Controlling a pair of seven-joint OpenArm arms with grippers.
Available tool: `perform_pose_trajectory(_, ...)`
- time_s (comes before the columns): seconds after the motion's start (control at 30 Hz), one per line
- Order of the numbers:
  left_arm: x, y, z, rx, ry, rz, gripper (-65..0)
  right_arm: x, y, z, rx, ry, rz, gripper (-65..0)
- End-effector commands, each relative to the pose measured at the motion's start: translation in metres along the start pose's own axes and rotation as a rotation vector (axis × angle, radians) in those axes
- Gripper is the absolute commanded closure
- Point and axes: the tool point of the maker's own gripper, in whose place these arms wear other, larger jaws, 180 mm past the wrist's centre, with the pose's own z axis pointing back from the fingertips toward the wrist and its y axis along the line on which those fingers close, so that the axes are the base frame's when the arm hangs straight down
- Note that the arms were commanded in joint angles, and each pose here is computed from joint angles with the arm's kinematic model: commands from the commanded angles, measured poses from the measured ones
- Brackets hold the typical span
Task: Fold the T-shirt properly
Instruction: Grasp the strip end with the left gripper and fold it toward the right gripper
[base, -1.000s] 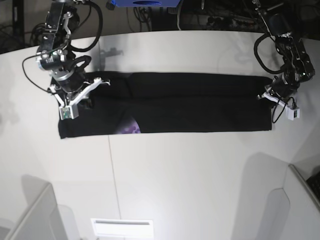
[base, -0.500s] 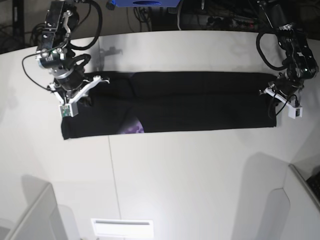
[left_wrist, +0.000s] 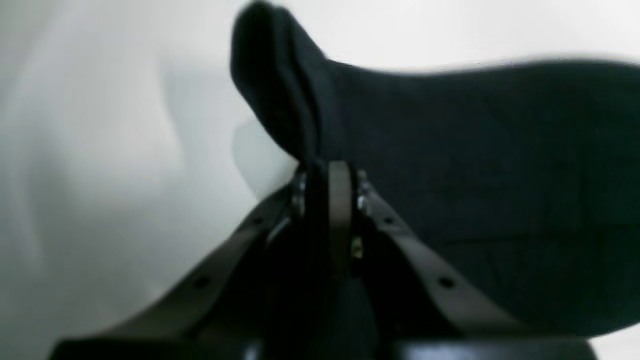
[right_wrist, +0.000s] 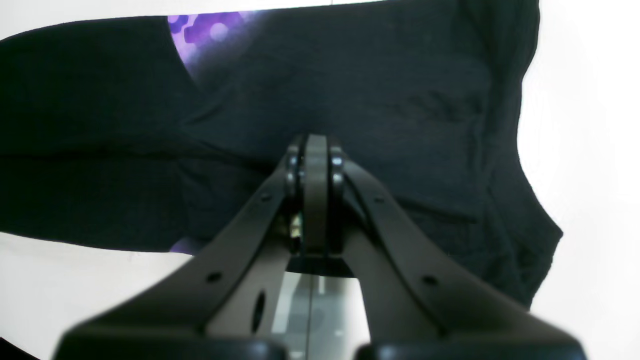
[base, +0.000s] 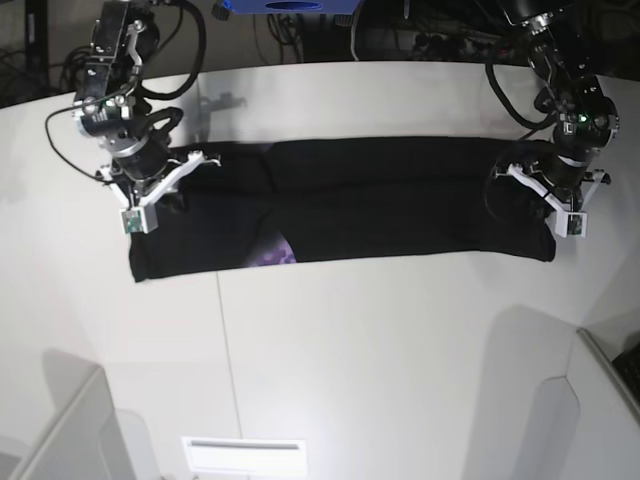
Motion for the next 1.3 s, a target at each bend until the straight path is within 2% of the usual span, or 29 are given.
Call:
perform_pose_trajectory(0.0,0.011,-0.011,0.003,-0.033,-0.041,-0.026,0.0,0.012,0.000,0.002,0.003,-0.044,0.004,0.0)
perform_pose_trajectory(0.2,0.004,-0.053,0.000,-0.135,-0.020,-0.074,0.0,0.012,0.000,0.002,0.003,-0.044,0.004,0.0)
perform_pose_trajectory(0.37,0.000,-0.083,-0.003,-0.199,-0.018,-0.047,0.0,0.012,0.000,0.002,0.003,-0.044,0.004,0.0)
perform_pose_trajectory(0.53,-0.002,-0.111,-0.004,-0.265,-0.012,-0.065,0.0,0.012,0.000,0.003,0.001,-0.044,0.002,0.0)
perform_pose_trajectory(0.7,-0.001,-0.129,-0.006,-0.287,-0.010,-0.013,0.0,0.012,-0.001,0.003,-0.002,-0.043,0.000,0.0)
perform_pose_trajectory(1.07,0.003,-0.188,-0.006,-0.409,-0.004,-0.041,0.0,0.012,-0.002,0.003,-0.003,-0.043,-0.001,0.0)
perform_pose_trajectory(1.27,0.014,-0.210,-0.005,-0.447,-0.023,-0.016,0.0,0.012,-0.002,0.003,-0.003,-0.043,-0.001,0.0)
